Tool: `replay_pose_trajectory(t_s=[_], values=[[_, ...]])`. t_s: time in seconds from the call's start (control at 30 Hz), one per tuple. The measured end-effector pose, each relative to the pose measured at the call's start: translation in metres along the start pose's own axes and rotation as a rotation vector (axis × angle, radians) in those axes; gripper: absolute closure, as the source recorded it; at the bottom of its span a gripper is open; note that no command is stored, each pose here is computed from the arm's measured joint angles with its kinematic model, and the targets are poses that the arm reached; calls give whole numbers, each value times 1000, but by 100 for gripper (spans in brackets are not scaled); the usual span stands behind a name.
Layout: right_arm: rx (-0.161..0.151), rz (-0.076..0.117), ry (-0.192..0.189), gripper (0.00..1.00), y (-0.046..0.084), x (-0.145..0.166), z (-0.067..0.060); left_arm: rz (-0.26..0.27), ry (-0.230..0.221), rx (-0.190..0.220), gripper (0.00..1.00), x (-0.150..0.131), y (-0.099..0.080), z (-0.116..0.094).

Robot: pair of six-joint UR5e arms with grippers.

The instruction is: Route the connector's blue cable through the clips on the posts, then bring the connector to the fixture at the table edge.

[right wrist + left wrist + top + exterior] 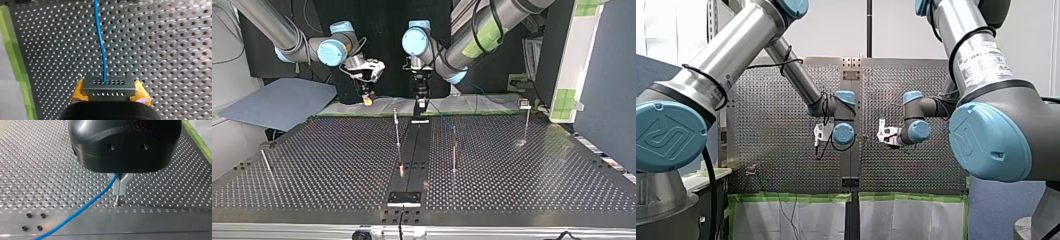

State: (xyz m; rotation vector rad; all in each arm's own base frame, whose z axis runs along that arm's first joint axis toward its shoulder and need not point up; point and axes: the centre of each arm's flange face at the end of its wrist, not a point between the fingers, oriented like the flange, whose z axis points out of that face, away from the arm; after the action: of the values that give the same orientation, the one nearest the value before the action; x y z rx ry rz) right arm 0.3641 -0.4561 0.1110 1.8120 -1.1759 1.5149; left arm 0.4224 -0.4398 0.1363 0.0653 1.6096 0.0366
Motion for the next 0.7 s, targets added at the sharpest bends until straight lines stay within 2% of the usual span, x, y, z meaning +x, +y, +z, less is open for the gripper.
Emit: replay_pose_trajectory(t_s=[0.1, 0.27, 0.7], values=[[-5, 1, -3, 100, 4, -5, 2, 7, 8, -2, 100, 7, -1, 1], [-14, 2, 16, 100, 12, -4, 5, 11, 14, 8, 100, 22, -10, 6], [-29, 7, 76, 100, 39, 13, 18, -2, -3, 15, 100, 17, -18, 16]])
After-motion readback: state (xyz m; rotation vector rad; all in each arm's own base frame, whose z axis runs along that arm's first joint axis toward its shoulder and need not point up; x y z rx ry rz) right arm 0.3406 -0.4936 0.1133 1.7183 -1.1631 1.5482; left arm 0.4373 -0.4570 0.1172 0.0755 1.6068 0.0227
